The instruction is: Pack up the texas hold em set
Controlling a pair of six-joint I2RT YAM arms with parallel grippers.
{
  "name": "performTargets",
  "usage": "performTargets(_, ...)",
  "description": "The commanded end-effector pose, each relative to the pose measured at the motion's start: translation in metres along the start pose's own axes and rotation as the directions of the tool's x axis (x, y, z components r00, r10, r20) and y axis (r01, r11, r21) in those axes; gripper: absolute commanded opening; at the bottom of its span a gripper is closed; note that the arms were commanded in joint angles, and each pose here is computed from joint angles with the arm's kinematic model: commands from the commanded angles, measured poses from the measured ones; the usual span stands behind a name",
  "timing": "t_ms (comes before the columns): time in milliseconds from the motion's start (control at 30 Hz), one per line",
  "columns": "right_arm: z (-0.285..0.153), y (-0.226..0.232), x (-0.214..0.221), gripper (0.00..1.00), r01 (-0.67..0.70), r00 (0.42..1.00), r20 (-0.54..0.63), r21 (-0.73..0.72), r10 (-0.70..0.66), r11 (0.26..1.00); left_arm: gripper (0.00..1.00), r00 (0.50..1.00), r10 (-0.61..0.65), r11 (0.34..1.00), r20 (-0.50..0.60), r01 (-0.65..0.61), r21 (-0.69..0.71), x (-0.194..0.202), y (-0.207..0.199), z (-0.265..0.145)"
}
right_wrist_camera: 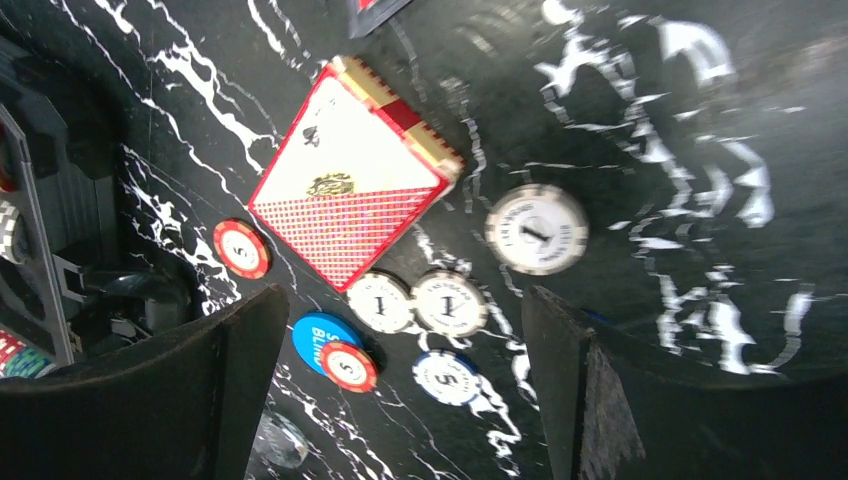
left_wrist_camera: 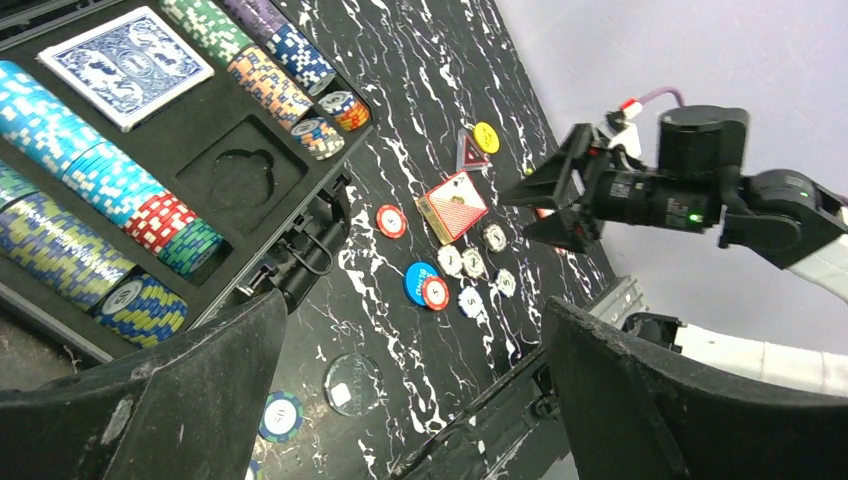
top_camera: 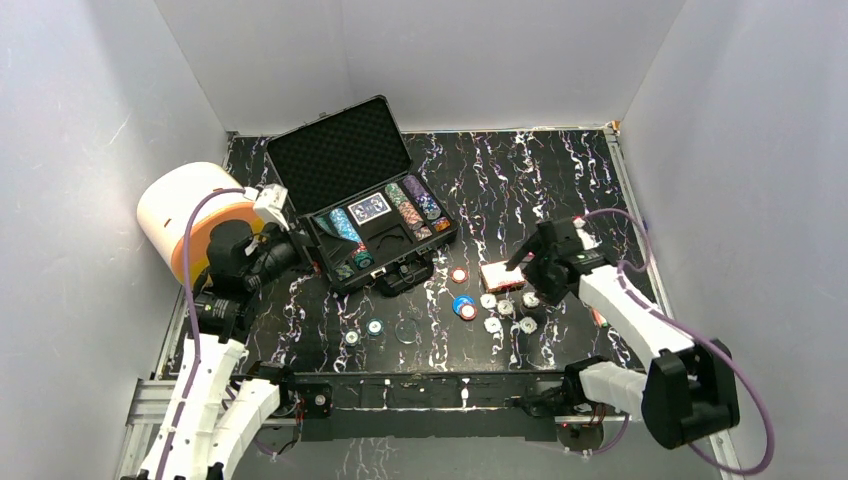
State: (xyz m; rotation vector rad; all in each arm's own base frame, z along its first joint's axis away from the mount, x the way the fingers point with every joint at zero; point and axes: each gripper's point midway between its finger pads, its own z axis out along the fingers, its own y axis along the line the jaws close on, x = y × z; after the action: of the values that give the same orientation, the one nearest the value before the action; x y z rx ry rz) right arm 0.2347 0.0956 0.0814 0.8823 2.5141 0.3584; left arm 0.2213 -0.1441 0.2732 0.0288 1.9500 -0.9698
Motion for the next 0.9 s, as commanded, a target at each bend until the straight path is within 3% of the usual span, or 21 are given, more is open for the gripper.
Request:
performTargets(0,0.016,0.036,-0.006,0.95,-0.171,0.979,0.105,-0.031,0.174,0.985,0.98,0.999,0.040,0.994,-0.007,-0.039,0.098,-0.002,-0.015,0.003)
performTargets(100,0.023,0.048,-0.004,0.93,-0.241,0.964,0.110,-0.016,0.241,0.971,0.98,0.999,0.040,0.995,-0.019,-0.038,0.093,0.000,-0.012,0.006)
performTargets(233,0.033,0.050,-0.003,0.81,-0.358,0.931,0.108,0.085,0.349,0.930,0.98,0.999,0.047,0.995,-0.024,-0.045,0.084,0.002,-0.008,0.008)
performTargets(333,0.043,0.038,0.003,0.84,-0.388,0.921,0.123,0.232,0.369,0.892,0.98,0.998,0.050,0.996,-0.023,-0.048,0.081,0.002,-0.007,0.008)
performTargets(567,0.058,0.036,0.007,0.97,-0.368,0.929,0.116,0.368,0.351,0.854,0.98,0.999,0.040,0.997,-0.024,-0.038,0.060,0.003,-0.002,0.010)
performTargets(867,0.069,0.024,0.008,0.94,-0.381,0.924,0.148,0.447,0.354,0.809,0.98,0.998,0.031,0.998,-0.045,-0.029,0.047,0.003,0.004,0.018)
